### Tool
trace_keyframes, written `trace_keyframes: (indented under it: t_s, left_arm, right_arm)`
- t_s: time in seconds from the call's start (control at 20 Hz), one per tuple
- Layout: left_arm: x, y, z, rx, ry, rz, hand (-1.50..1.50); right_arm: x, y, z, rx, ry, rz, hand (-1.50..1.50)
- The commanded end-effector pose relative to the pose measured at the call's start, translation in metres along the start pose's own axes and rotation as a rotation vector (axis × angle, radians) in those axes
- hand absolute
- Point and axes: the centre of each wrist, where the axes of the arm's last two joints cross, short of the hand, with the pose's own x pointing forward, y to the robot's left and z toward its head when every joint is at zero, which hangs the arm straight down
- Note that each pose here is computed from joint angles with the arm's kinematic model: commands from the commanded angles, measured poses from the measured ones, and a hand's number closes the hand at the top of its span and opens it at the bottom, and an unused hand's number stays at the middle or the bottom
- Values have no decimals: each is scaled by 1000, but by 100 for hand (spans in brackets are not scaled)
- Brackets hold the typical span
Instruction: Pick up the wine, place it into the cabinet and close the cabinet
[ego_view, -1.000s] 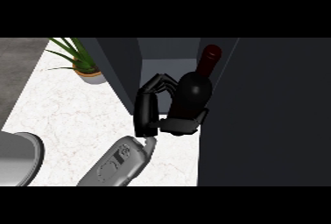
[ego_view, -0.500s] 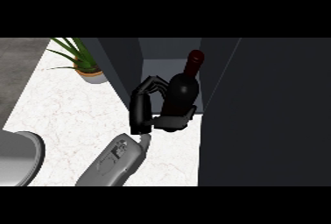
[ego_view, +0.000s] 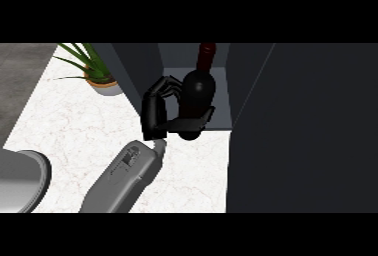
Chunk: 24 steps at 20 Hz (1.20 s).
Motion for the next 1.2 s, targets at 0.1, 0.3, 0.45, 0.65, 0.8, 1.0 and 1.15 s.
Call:
trace_keyframes:
  t_s: [0.1, 0.3, 0.45, 0.65, 0.8, 1.0, 1.15]
  left_arm:
    - [2, 3, -25, -6, 38, 20, 150]
    - [-6, -1, -36, -4, 62, -16, 150]
    - [-17, 14, -57, -2, 64, -34, 150]
    - [-5, -5, -61, 25, 66, -48, 150]
    - [-8, -8, -71, 34, 35, -86, 150]
    - [-9, 1, -87, 57, -32, -116, 150]
    - [-10, 4, -90, 82, -42, -135, 150]
  right_arm:
    - [22, 12, 37, 24, -60, -55, -150]
    - [11, 5, 19, 40, -47, -47, -150]
    - [10, 5, 17, 36, -47, -38, -150]
    - [10, 7, 23, 50, -49, -53, -150]
    - [9, 6, 22, 51, -45, -39, -150]
    - [17, 14, 23, 60, -60, -54, -150]
    - [17, 8, 16, 63, -37, -53, -150]
